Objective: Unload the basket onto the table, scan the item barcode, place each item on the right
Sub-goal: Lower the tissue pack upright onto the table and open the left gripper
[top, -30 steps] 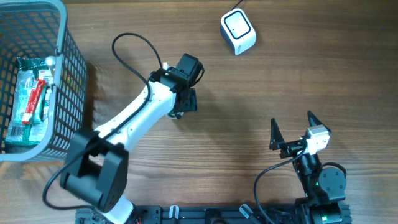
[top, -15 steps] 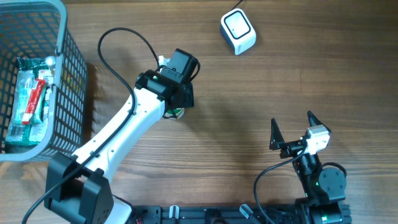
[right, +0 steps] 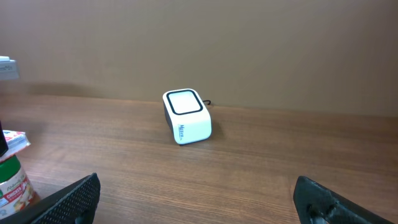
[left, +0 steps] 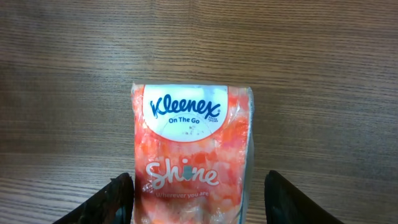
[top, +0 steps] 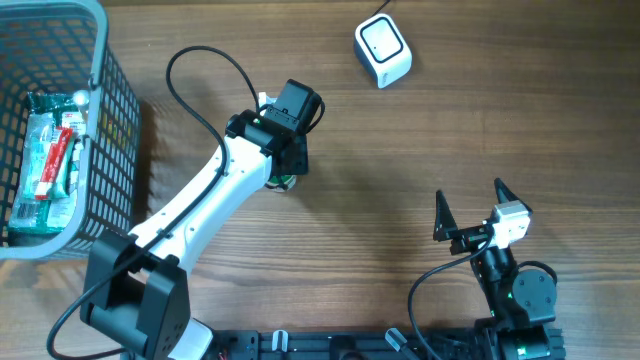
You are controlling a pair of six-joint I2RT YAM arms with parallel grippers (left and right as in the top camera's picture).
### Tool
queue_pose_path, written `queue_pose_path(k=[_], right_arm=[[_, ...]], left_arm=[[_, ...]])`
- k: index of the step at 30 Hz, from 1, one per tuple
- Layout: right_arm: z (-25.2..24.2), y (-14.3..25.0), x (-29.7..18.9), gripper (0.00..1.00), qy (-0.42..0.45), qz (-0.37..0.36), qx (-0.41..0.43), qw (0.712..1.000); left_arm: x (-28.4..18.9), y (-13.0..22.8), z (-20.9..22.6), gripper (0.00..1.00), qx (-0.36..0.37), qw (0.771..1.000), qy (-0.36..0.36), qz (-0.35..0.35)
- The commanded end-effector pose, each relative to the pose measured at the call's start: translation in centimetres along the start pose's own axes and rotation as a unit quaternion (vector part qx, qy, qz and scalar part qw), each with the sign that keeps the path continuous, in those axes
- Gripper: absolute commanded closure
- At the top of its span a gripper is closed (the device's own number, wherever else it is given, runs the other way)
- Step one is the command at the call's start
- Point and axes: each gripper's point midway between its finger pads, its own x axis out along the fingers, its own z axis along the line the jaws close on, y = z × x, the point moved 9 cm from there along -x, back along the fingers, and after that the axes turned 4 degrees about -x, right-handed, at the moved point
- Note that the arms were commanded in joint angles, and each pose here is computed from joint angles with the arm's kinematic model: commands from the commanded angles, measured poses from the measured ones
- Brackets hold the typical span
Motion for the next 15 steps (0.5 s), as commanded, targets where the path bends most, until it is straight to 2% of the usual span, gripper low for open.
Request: queue_pose_path(k=[1, 15], right_arm=[[-0.16, -0.06, -0.03, 0.00, 0.007, -0.003, -0.006, 1.000], [-0.16, -0.06, -0.03, 0.00, 0.007, -0.003, -0.006, 1.000]], left_arm=[[0.86, 0.16, 0.23, 0.42, 0.000, 1.000, -0.017, 0.006], [1.37, 0.66, 0.47, 0.44, 0.003, 1.000, -0.024, 0.013]])
